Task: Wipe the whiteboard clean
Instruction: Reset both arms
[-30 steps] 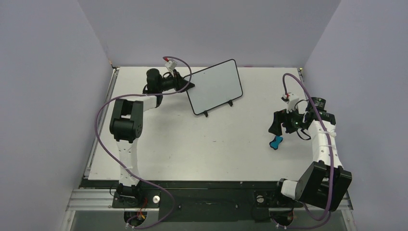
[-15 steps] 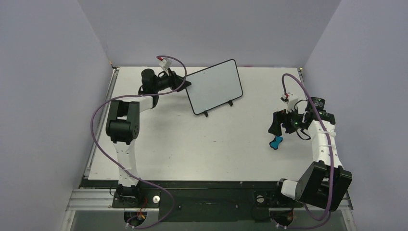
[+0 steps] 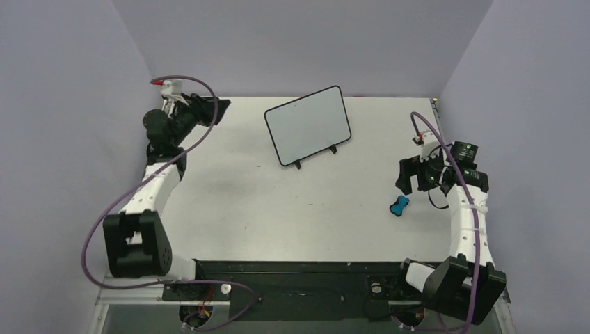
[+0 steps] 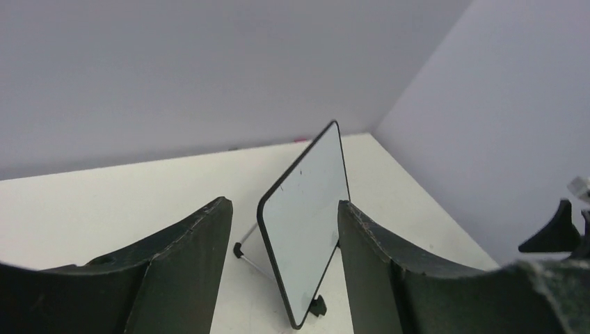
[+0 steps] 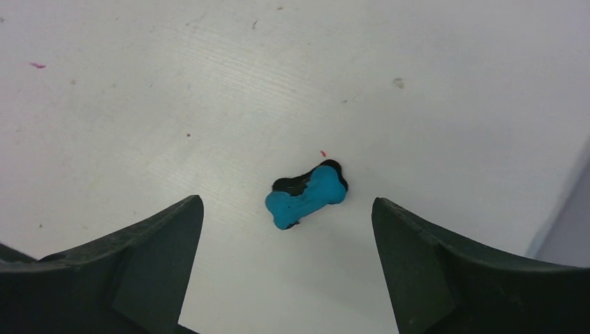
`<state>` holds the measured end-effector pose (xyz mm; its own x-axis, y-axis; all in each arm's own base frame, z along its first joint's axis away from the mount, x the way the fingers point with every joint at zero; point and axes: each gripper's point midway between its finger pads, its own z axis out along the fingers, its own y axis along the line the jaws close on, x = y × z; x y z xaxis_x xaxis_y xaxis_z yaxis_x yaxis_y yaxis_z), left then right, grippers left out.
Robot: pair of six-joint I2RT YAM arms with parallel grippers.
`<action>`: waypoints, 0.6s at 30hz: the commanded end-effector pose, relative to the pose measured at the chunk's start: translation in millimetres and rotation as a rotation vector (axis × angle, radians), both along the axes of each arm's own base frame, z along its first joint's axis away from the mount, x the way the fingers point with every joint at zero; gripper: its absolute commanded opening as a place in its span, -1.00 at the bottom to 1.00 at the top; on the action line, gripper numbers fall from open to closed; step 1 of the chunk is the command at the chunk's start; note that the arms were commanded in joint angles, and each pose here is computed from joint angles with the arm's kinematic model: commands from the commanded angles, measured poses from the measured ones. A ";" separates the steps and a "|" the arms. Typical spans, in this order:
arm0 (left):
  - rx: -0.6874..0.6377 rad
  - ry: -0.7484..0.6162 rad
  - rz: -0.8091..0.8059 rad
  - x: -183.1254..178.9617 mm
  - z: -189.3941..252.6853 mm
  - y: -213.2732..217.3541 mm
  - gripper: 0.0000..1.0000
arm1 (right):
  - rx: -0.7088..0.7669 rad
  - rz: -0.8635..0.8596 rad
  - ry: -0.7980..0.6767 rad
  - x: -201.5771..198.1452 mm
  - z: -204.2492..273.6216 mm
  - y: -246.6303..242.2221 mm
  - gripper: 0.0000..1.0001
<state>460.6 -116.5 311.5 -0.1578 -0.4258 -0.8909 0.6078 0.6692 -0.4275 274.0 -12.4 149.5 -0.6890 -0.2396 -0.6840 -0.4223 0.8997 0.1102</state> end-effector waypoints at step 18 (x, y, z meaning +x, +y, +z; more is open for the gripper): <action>0.128 0.325 0.398 -212.8 21.7 62.4 0.22 | -0.111 -0.566 -0.472 -17.1 169.9 -78.9 0.76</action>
